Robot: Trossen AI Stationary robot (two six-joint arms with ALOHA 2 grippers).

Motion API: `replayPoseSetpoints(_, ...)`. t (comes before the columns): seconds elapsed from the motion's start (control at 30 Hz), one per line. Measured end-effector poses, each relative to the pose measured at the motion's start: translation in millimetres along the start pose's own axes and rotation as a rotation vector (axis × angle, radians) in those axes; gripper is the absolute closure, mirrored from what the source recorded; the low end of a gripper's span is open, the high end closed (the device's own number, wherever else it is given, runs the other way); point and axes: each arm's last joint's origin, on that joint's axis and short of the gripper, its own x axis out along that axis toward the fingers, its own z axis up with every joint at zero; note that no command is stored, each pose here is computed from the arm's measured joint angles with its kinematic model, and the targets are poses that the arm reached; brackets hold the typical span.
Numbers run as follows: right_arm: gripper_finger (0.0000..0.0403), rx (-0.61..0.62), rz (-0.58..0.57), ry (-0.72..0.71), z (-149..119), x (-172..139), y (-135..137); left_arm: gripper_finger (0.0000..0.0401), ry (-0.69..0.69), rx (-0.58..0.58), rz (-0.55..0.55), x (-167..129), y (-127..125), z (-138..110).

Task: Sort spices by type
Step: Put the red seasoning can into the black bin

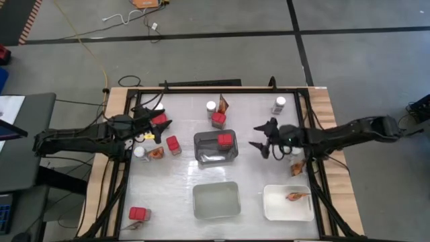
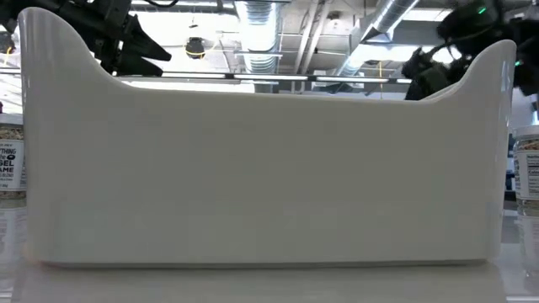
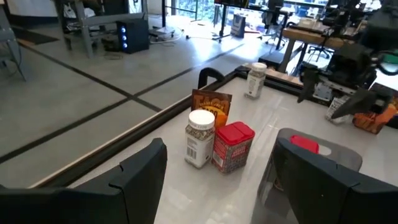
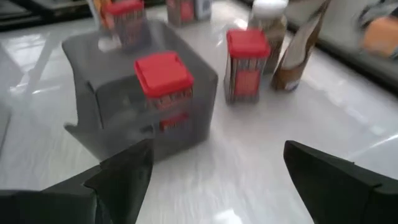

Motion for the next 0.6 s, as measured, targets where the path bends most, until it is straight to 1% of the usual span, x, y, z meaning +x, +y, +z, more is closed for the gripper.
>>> replayPoseSetpoints(0.1, 0.0017, 0.046, 0.032, 0.033, -1.2, 2.9, -11.1, 0.0122, -0.002, -0.016, 0.000, 0.0, 0.0, 0.3)
replayPoseSetpoints(0.17, 0.0017, 0.088, 0.044, 0.038, -1.0, 3.4, -13.9, 0.0122, -0.004, -0.040, 0.008, -0.3, 0.2, 1.4)
replayPoseSetpoints(0.23, 0.0017, 0.119, 0.046, 0.038, -0.9, 3.4, -14.0, 0.0122, 0.012, -0.035, 0.019, -0.7, 0.2, 4.9)
replayPoseSetpoints(0.37, 0.0017, 0.122, 0.045, 0.042, -1.3, 3.4, -14.2, 0.0122, 0.068, -0.023, 0.069, 1.6, 0.6, 15.5)
replayPoseSetpoints(0.5, 0.0017, 0.122, 0.044, 0.050, -2.1, 3.2, -14.3, 0.0122, 0.166, 0.039, 0.132, 9.6, 1.9, 21.7)
replayPoseSetpoints(0.6, 0.0017, 0.122, 0.042, 0.058, -2.8, 3.1, -14.4, 0.0122, 0.296, 0.141, 0.166, 17.0, 3.7, 20.6)
